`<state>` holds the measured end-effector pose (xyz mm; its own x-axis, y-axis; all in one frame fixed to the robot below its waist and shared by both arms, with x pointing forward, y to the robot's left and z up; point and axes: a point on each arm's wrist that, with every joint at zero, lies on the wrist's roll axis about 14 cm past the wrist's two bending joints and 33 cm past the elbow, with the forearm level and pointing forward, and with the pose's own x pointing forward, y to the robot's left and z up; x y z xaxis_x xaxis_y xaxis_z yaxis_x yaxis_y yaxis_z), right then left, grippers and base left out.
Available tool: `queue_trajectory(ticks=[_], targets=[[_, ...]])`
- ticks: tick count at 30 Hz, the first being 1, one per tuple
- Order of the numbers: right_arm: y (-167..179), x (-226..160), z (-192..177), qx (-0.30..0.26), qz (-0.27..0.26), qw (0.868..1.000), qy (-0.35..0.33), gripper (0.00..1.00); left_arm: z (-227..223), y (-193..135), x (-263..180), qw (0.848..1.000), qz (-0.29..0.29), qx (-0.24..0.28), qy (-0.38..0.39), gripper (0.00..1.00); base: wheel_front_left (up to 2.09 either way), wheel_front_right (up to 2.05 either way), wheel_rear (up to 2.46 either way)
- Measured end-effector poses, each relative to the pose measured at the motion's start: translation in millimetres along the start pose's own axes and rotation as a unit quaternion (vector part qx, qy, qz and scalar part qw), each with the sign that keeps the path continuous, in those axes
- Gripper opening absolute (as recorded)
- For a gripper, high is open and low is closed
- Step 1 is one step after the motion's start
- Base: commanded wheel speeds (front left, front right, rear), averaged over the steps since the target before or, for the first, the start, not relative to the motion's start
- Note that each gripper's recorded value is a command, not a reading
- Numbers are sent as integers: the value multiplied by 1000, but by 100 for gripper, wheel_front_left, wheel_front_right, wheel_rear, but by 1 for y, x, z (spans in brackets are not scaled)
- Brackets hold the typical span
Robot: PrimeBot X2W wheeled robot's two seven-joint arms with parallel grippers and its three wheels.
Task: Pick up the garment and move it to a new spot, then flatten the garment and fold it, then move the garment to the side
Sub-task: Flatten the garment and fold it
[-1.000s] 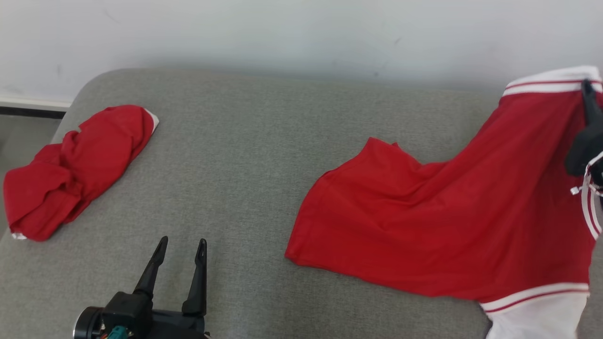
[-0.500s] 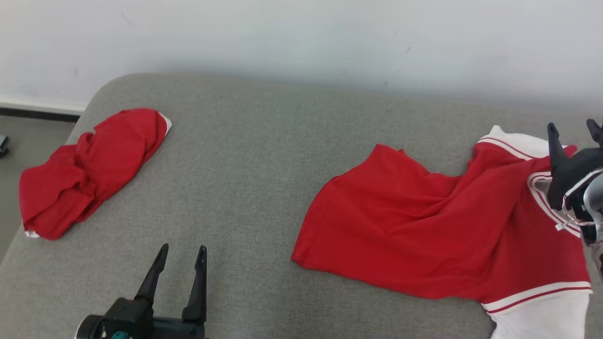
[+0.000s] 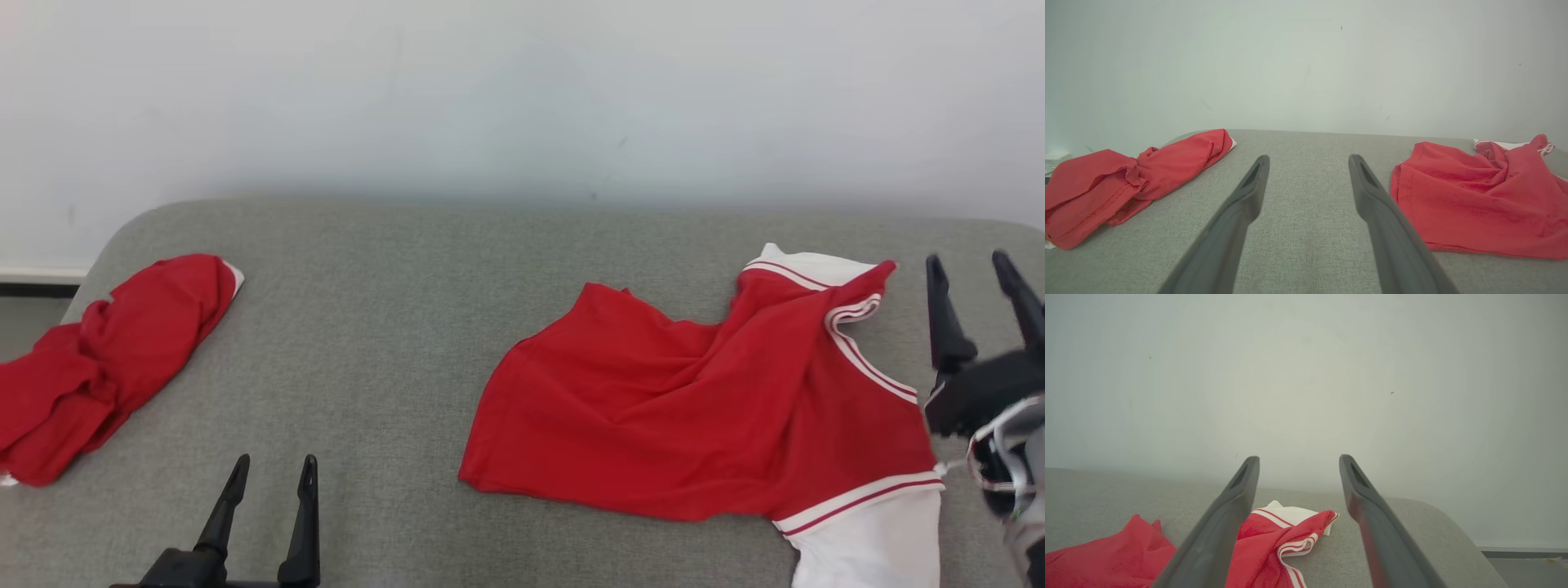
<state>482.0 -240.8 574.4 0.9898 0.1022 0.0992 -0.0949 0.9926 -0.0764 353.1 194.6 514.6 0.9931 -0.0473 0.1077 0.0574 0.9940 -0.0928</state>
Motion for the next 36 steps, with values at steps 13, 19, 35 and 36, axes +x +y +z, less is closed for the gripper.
queue_trajectory(ticks=[13,19,35,36], targets=[[30,-80,-23,51,-12,998,-22,100,6,-8,0,1000,-14,5,-9,100,0,0,0],[50,-111,-34,68,-13,998,-13,100,8,-6,-2,1000,-12,6,-12,100,0,0,0],[72,-146,-35,77,-6,997,6,100,6,1,-13,1000,-3,15,-8,100,0,0,0],[73,-146,-36,79,-6,997,8,100,6,1,-14,1000,-2,14,-8,100,0,0,0]])
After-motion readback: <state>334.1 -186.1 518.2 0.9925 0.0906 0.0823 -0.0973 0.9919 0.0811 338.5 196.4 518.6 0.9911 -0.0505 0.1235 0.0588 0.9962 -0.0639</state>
